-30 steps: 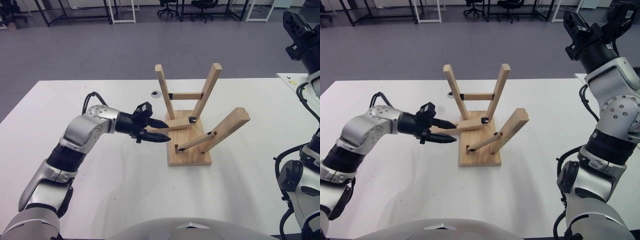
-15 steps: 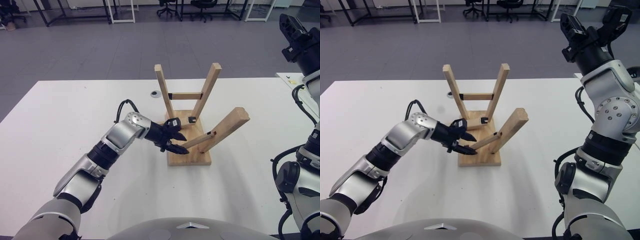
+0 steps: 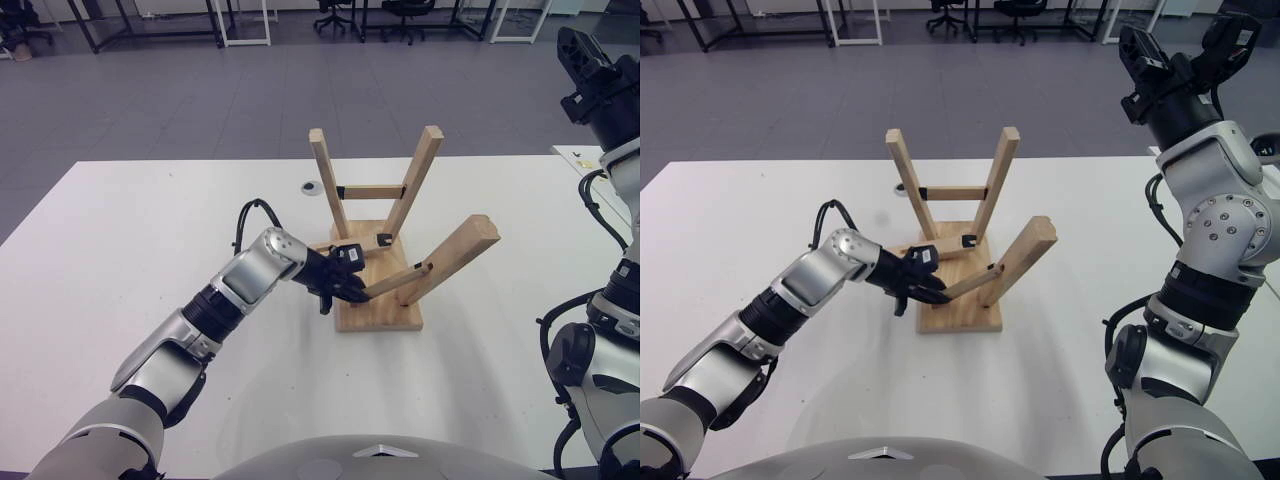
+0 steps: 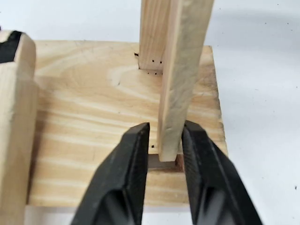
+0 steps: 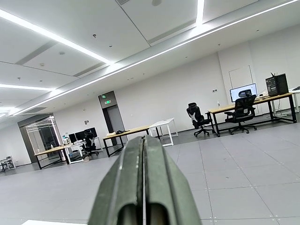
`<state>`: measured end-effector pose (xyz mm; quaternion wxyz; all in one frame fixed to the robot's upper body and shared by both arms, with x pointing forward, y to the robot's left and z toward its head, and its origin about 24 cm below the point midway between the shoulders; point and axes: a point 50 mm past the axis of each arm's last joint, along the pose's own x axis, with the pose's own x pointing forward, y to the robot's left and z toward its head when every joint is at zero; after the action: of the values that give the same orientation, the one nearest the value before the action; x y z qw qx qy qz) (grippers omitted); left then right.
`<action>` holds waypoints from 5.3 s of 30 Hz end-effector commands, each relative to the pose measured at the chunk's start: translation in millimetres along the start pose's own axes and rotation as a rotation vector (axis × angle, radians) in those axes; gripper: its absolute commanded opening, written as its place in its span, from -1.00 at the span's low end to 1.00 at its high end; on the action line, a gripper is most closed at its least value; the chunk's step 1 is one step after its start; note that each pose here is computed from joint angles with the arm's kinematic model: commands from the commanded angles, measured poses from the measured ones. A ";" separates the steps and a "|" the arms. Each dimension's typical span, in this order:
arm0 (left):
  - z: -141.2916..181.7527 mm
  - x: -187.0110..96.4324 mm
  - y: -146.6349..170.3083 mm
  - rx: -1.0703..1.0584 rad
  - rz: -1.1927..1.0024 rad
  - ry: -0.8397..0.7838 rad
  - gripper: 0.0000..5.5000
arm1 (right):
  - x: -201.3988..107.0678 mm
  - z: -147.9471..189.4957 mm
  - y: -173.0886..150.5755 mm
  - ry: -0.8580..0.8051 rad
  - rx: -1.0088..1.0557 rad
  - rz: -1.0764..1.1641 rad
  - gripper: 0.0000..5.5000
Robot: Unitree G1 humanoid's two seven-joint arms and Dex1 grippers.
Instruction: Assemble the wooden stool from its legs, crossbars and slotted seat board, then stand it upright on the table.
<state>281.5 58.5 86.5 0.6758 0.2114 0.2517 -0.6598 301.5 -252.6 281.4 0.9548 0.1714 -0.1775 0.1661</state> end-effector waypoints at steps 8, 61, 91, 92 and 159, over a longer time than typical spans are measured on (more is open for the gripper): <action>27.6 -61.1 6.7 0.136 0.159 -0.054 -0.85 | 3.7 14.9 38.7 -0.021 -0.052 0.149 -1.00; 130.0 -215.4 -1.2 0.431 0.381 -0.256 -0.85 | -12.6 -83.5 166.0 0.315 -0.049 0.169 -1.00; 19.6 -105.8 -14.0 -0.120 0.080 -0.485 -0.85 | 0.0 -41.3 31.8 0.243 0.120 -0.070 -1.00; 20.3 -103.9 -12.1 -0.109 0.095 -0.486 -0.85 | 1.4 -41.3 33.0 0.246 0.119 -0.061 -1.00; 89.4 -116.1 -42.0 0.017 0.083 -0.958 -0.85 | -18.6 -95.3 40.9 0.436 0.178 -0.075 -1.00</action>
<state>247.0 99.2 230.3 0.7456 -0.1082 -0.1104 -0.6482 295.7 -184.5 201.8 0.9563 0.2254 0.0509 0.1791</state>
